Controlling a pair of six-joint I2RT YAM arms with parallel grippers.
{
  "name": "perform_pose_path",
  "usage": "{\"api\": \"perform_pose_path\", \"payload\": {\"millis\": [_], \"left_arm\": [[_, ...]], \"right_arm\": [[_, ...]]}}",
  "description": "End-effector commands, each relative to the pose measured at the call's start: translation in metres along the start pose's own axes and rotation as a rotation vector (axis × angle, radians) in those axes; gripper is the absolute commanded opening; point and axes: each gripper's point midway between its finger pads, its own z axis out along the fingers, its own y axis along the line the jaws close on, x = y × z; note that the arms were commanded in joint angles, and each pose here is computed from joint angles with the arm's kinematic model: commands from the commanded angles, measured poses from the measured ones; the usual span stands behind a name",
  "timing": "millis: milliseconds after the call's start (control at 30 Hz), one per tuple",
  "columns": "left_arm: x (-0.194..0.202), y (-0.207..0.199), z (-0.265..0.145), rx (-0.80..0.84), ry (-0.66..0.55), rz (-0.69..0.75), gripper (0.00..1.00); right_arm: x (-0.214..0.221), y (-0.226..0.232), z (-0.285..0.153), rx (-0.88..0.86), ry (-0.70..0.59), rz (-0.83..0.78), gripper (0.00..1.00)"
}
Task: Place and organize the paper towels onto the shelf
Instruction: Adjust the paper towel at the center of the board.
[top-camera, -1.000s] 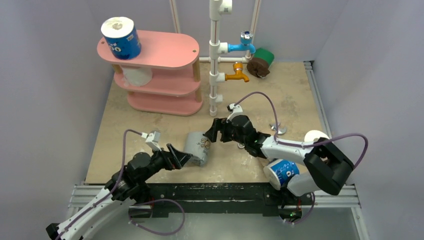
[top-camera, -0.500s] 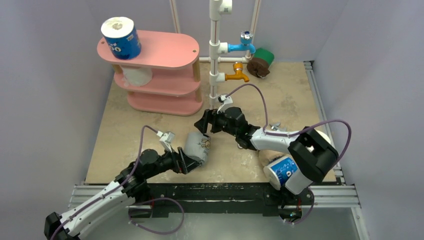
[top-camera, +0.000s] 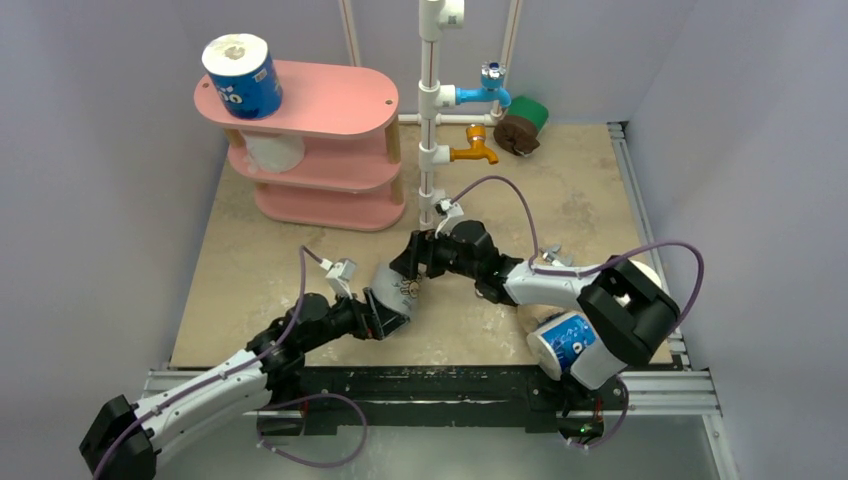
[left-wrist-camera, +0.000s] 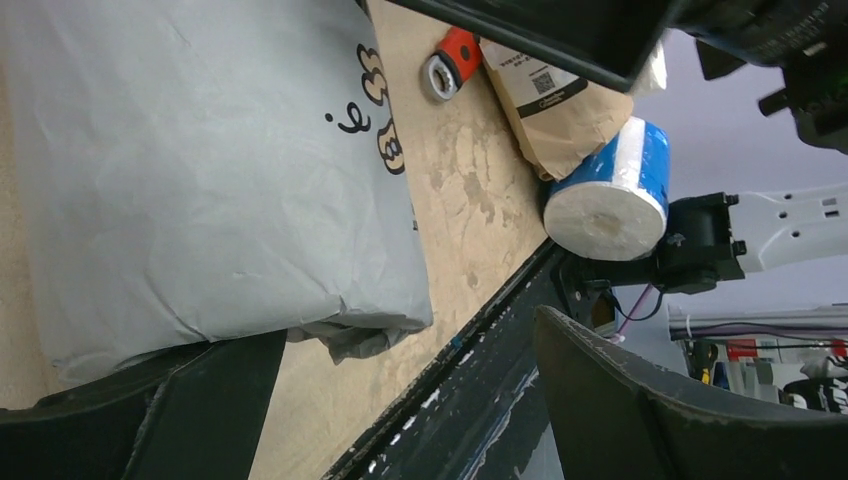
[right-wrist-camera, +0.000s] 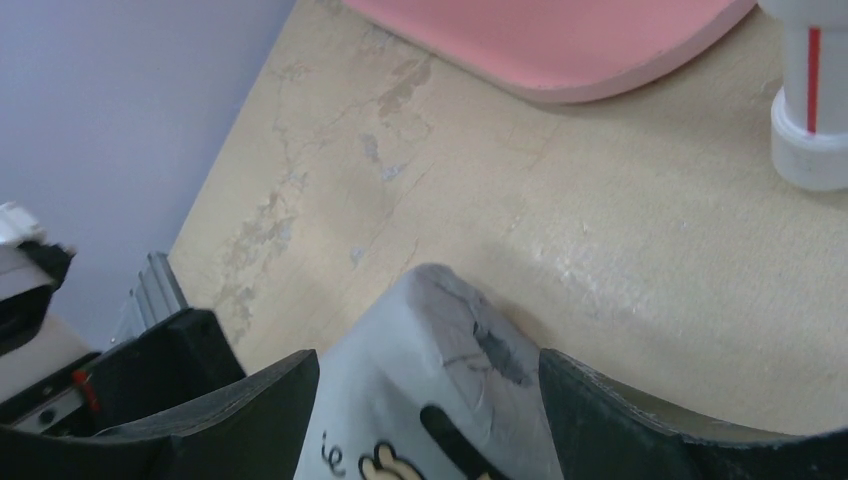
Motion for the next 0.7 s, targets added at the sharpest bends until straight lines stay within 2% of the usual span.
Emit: {"api": "perform_pose_path", "payload": {"millis": [0, 433, 667], "left_arm": [[-0.026, -0.015, 0.008, 0.045, -0.094, 0.023, 0.93], [-0.051, -0.003, 0.016, 0.000, -0.177, -0.020, 0.93], [-0.055, 0.007, 0.024, -0.028, -0.203, -0.077, 0.91]], "right_arm": [[0.002, 0.009, -0.022, -0.035, -0.008, 0.029, 0.81], [0.039, -0.005, -0.047, -0.033, 0.039, 0.105, 0.80], [0.033, -0.004, -0.058, -0.033, -0.004, 0.114, 0.80]]}}
